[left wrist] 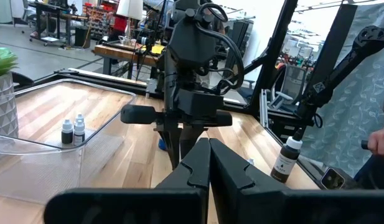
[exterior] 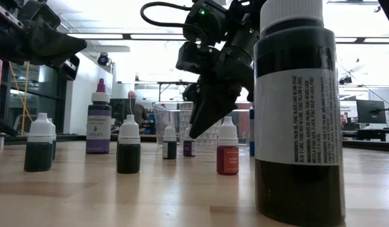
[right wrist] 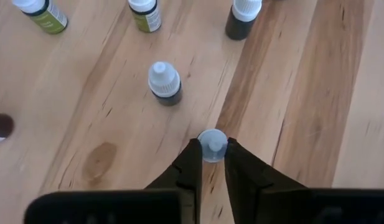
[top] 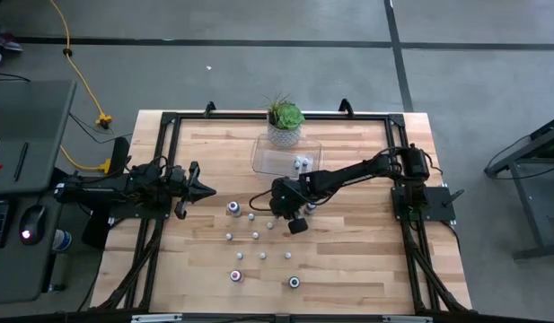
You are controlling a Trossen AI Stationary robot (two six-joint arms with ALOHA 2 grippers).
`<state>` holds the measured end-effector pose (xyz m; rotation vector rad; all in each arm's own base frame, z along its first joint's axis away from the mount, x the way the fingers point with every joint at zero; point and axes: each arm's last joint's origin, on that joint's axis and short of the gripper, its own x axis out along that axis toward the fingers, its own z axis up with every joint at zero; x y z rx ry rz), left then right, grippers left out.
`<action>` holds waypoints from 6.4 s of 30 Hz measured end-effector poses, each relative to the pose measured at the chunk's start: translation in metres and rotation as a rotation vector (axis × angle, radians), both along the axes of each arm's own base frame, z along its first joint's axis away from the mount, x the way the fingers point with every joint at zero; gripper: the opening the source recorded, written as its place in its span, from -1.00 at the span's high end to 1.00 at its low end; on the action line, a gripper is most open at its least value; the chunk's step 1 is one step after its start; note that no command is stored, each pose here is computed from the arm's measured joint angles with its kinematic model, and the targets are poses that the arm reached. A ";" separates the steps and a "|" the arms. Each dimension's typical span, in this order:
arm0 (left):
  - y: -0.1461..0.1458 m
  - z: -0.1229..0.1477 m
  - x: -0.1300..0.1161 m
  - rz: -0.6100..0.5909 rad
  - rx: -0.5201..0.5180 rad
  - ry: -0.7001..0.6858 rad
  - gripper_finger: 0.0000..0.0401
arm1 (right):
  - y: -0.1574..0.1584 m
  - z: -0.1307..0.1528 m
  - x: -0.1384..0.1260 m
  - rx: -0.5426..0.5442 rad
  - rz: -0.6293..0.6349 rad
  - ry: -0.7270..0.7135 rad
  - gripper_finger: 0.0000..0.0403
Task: Pick & Place food coloring
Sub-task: Put the small black food coloring bottle into the bin
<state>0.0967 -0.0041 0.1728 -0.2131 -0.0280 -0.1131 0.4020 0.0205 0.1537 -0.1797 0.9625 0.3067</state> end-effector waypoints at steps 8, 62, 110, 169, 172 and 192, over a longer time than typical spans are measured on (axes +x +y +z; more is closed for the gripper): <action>0.000 0.000 0.000 0.000 0.000 0.001 1.00 | 0.002 0.007 -0.001 0.024 -0.042 -0.014 0.75; 0.000 0.000 0.000 0.000 0.000 0.001 1.00 | -0.121 0.063 -0.099 0.049 -0.848 0.028 0.76; 0.000 0.000 0.000 0.000 0.000 0.001 1.00 | -0.130 0.039 -0.088 0.106 -0.839 0.072 0.63; 0.000 0.000 0.000 0.000 0.000 0.001 1.00 | -0.010 0.080 0.008 0.167 0.324 0.019 0.26; 0.000 0.000 0.000 0.000 0.000 0.001 1.00 | -0.002 0.071 0.010 0.133 0.353 0.035 0.26; 0.000 0.000 0.000 0.000 0.000 0.001 1.00 | 0.025 0.030 0.036 -0.189 0.420 -0.024 0.19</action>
